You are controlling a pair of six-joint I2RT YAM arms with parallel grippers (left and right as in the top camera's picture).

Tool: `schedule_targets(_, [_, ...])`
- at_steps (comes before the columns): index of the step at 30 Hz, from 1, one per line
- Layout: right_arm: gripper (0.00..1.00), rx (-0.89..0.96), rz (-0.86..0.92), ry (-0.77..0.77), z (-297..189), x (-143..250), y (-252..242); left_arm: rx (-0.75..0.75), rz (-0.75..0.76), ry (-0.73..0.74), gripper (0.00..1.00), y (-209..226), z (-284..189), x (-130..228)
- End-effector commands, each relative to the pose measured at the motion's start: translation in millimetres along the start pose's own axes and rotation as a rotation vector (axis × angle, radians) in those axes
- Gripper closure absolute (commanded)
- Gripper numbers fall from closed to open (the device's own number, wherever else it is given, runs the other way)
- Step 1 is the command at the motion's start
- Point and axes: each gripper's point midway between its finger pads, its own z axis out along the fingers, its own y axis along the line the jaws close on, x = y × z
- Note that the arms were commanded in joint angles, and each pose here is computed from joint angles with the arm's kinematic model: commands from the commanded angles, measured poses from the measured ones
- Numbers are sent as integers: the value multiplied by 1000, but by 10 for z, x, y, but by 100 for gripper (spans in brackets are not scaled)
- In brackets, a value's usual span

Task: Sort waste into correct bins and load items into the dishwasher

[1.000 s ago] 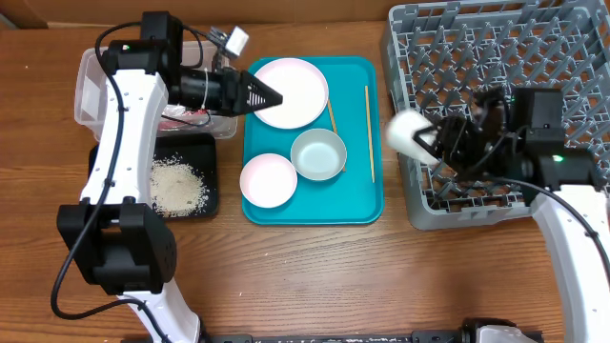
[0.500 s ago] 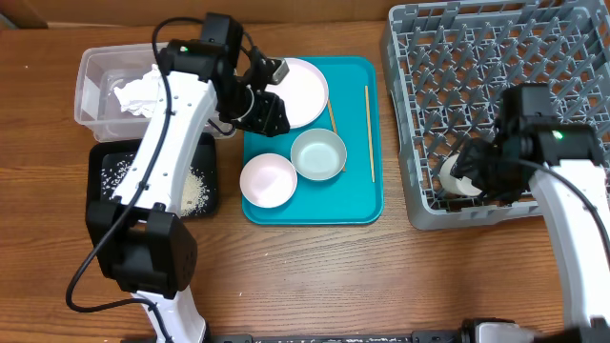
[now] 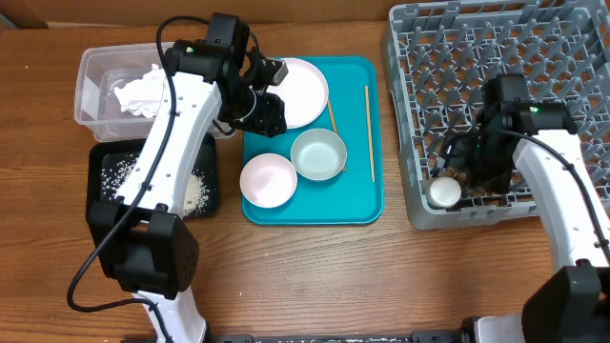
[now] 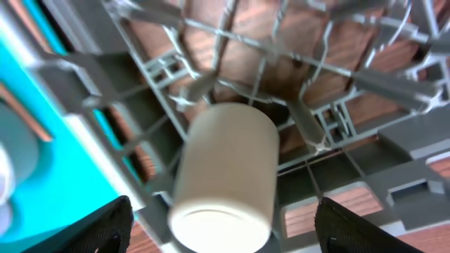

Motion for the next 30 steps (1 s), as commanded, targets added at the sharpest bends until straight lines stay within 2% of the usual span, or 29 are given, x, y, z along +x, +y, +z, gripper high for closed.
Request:
schedule_targets(1, [15, -113, -51, -94, -377, -231, 267, -8, -26, -16, 56, 1, -11, -50])
schedule_targets(6, [19, -297, -190, -169, -727, -306, 819, -13, -45, -50, 59, -7, -159, -130])
schedule_targets(9, [23, -328, -269, -208, -703, -256, 1192, -35, -64, -88, 60, -9, -415, -203])
schedule_targets(11, [25, -307, -271, -209, -594, -216, 1337, -115, -156, -119, 59, 110, -614, -236])
schedule_targets(14, [29, -256, -270, -182, -318, -128, 1538, -269, -339, -177, 51, 386, -939, -228])
schedule_targets(16, [31, -243, -290, -147, -128, -55, 1674, -307, -390, -208, 45, 484, -1063, -239])
schedule_targets(20, [37, -210, -338, -81, 305, 71, 1887, -312, -407, -221, 37, 562, -1112, -243])
schedule_targets(22, [41, -188, -345, -63, 468, 91, 1917, -313, -410, -215, 23, 579, -1093, -230])
schedule_targets(23, [44, -173, -348, -54, 556, 96, 1923, -312, -411, -211, 9, 579, -1082, -224])
schedule_targets(24, [46, -165, -350, -44, 628, 101, 1926, -313, -411, -209, 0, 581, -1074, -219])
schedule_targets(27, [50, -142, -348, -14, 848, 102, 1917, -312, -412, -202, 0, 581, -1056, -209])
schedule_targets(30, [58, -119, -349, 16, 1071, 109, 1898, -312, -412, -202, 0, 580, -1054, -209])
